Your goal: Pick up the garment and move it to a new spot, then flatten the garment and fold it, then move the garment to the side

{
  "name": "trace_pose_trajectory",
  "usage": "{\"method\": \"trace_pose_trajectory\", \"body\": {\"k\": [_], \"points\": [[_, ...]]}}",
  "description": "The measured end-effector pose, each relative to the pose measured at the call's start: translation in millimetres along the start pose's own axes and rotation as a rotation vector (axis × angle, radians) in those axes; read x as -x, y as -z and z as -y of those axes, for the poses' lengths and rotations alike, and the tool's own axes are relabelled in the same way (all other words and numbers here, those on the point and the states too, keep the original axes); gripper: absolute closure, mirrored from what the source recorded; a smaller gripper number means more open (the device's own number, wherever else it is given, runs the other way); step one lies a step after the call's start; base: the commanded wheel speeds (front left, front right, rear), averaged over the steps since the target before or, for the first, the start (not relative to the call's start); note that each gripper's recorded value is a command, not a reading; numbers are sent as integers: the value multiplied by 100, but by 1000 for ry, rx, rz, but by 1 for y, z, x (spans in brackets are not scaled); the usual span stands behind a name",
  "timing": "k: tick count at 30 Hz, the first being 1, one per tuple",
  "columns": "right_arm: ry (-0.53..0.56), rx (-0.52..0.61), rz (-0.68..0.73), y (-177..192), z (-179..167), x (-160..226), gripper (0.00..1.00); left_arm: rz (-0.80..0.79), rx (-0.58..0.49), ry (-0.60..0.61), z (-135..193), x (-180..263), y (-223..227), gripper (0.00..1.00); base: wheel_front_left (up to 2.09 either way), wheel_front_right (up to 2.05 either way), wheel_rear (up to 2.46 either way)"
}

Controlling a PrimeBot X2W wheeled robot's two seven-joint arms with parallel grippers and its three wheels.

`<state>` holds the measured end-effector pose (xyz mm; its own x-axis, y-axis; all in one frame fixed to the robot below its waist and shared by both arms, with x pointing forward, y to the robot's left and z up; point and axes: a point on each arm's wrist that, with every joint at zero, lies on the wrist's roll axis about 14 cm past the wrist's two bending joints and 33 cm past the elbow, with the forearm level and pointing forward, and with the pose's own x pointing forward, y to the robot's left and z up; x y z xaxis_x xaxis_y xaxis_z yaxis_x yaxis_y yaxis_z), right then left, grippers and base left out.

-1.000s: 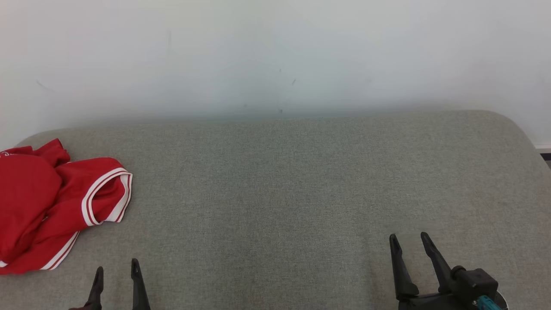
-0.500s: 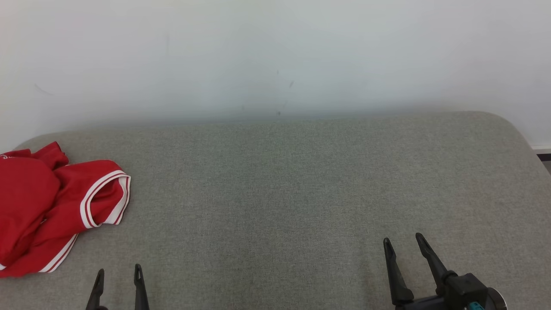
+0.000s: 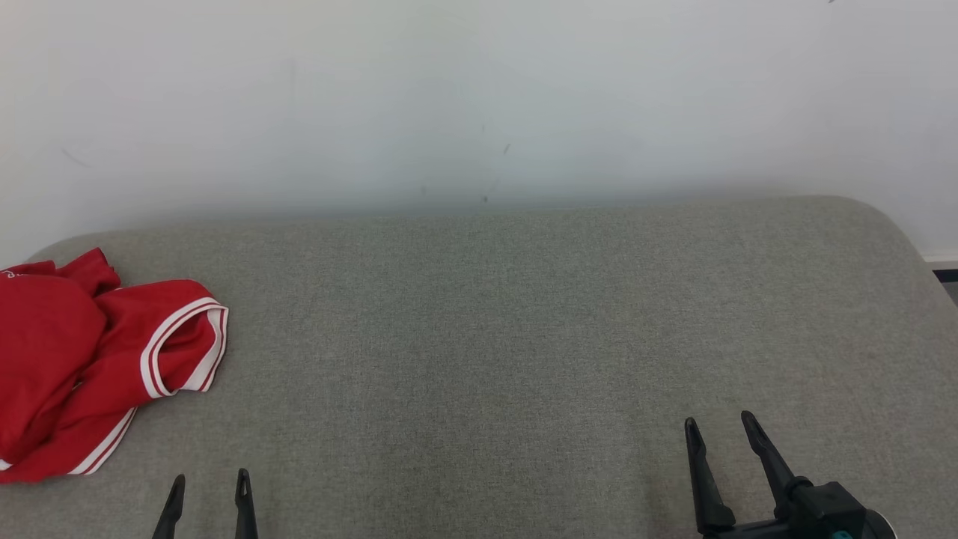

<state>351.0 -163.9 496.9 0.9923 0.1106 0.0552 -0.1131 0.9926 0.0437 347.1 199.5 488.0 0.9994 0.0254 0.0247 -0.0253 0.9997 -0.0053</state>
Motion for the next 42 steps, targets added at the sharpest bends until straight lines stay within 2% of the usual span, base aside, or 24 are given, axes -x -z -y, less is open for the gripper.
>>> {"method": "trace_pose_trajectory", "body": {"k": [42], "points": [[18, -71, -6, 4, 2, 1, 0, 2, 51, -22, -5, 4, 0, 0, 0, 0, 0]]}}
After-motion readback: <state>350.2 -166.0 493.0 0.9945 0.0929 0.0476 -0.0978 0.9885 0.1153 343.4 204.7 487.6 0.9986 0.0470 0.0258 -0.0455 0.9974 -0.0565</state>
